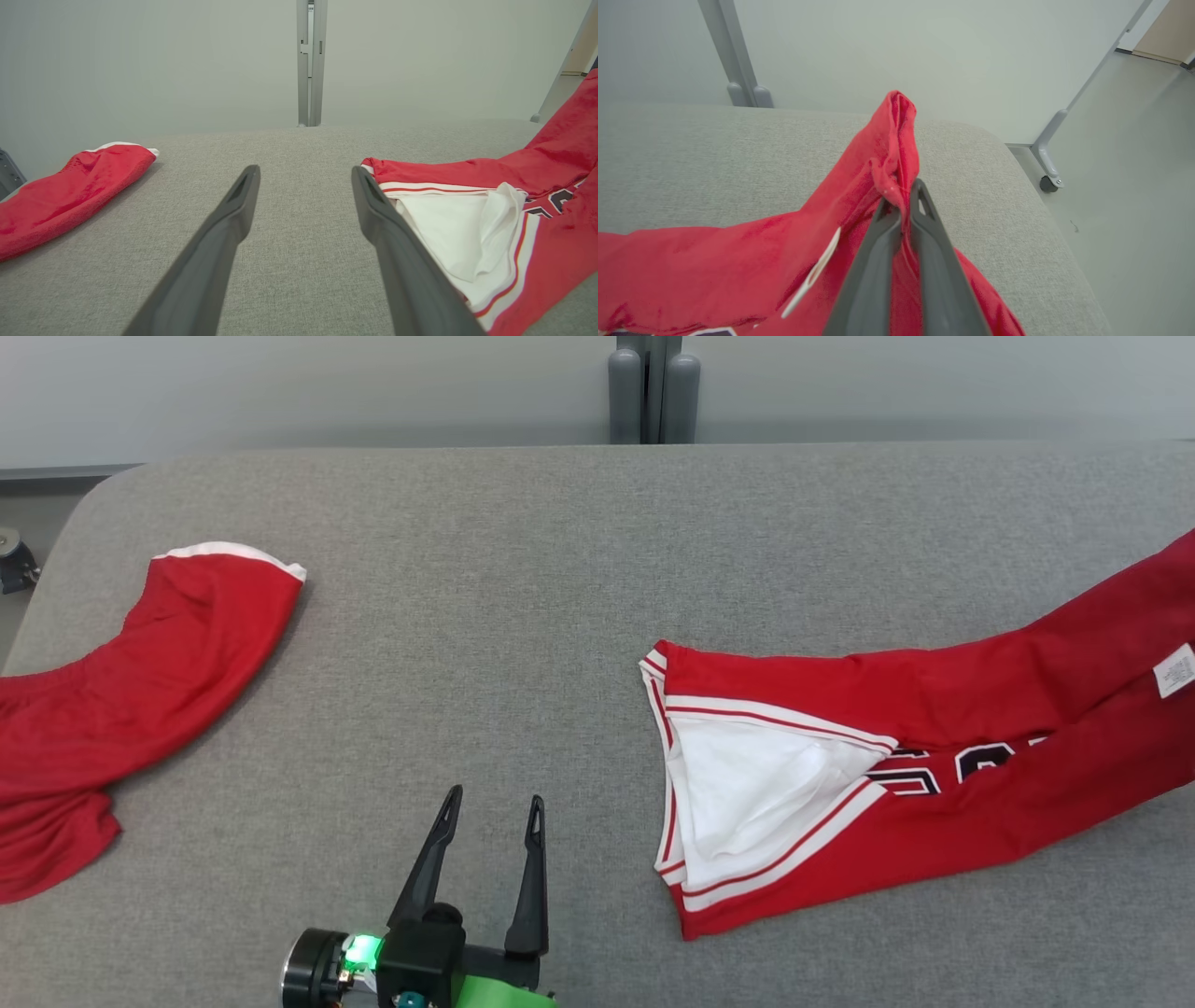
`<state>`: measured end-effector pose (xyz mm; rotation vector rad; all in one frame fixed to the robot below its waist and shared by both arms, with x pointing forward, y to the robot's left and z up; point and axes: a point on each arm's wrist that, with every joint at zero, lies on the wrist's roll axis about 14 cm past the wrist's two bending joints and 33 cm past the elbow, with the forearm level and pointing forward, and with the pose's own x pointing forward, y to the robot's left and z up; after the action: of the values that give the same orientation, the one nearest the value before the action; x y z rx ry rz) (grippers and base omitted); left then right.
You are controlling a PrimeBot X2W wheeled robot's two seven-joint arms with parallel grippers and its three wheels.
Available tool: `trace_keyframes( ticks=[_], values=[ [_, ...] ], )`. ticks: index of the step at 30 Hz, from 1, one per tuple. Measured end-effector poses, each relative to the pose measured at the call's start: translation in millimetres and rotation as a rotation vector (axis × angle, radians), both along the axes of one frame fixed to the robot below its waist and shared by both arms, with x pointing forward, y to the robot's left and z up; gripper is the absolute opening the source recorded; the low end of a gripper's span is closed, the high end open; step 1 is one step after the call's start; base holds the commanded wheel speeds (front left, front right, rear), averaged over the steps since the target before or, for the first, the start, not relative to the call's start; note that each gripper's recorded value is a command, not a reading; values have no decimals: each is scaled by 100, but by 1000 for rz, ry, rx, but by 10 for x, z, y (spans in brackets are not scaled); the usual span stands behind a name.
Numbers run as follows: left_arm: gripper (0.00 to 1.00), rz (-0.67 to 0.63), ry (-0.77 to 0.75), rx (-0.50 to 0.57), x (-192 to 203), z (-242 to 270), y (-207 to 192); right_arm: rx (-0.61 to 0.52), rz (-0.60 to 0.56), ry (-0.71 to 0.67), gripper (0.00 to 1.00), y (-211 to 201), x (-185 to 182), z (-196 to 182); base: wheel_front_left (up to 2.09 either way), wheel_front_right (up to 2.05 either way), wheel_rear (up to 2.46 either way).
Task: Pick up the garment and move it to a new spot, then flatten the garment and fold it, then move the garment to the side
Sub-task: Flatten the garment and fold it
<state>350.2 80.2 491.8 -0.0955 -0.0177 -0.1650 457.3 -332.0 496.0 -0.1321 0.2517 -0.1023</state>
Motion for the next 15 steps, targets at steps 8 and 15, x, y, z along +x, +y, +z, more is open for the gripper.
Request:
trace_keyframes(
  ticks=[8,15],
  values=[
    [100,55,-8,3,-87,35,168,44,193,-47,0,1045,-24,237,0,0,0],
    [100,117,-10,-6,-223,61,343,215,353,-4,0,2079,-240,103,0,0,0]
  ],
)
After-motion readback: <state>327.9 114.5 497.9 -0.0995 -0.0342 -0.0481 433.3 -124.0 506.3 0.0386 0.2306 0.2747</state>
